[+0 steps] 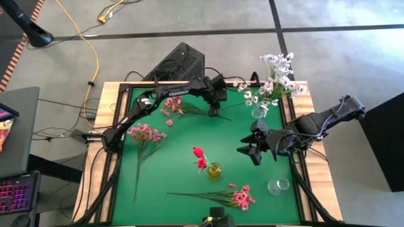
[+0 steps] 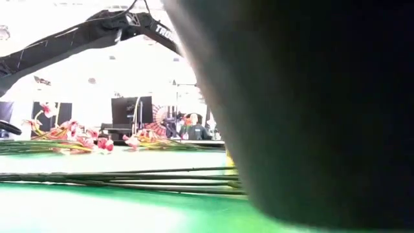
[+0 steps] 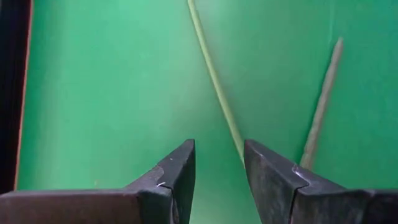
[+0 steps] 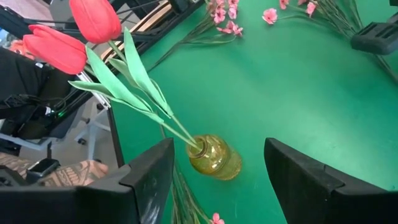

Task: Sort flowers into vase by color
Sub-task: Put the top right red tulip into the transparent yellow vase

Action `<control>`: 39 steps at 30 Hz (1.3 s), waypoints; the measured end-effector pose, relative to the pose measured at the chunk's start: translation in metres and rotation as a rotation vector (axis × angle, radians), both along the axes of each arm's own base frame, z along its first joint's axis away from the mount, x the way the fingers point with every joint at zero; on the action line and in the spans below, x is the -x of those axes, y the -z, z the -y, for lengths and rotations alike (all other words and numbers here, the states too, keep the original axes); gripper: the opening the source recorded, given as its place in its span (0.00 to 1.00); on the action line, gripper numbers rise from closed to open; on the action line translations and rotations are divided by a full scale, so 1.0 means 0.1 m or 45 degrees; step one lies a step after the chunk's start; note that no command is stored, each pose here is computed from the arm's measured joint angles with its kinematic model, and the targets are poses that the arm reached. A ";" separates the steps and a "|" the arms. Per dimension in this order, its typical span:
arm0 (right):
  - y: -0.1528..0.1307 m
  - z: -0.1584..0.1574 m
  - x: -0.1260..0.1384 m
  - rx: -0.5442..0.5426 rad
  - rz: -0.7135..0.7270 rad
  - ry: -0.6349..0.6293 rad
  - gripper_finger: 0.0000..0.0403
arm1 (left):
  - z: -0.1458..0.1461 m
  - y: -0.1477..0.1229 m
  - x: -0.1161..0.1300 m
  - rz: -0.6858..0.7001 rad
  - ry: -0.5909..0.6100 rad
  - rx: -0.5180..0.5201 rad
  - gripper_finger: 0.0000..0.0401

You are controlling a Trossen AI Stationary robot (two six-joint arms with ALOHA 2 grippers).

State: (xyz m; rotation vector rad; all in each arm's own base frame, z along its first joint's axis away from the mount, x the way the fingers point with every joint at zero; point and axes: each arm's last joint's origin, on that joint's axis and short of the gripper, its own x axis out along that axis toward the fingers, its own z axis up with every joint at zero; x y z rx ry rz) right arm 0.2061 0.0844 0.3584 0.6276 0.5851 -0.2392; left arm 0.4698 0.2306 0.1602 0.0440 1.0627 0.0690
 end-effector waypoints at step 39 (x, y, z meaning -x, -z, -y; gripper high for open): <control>-0.01 0.10 -0.06 -0.075 -0.019 -0.066 0.69 | -0.02 0.04 -0.41 0.534 -0.707 0.513 0.31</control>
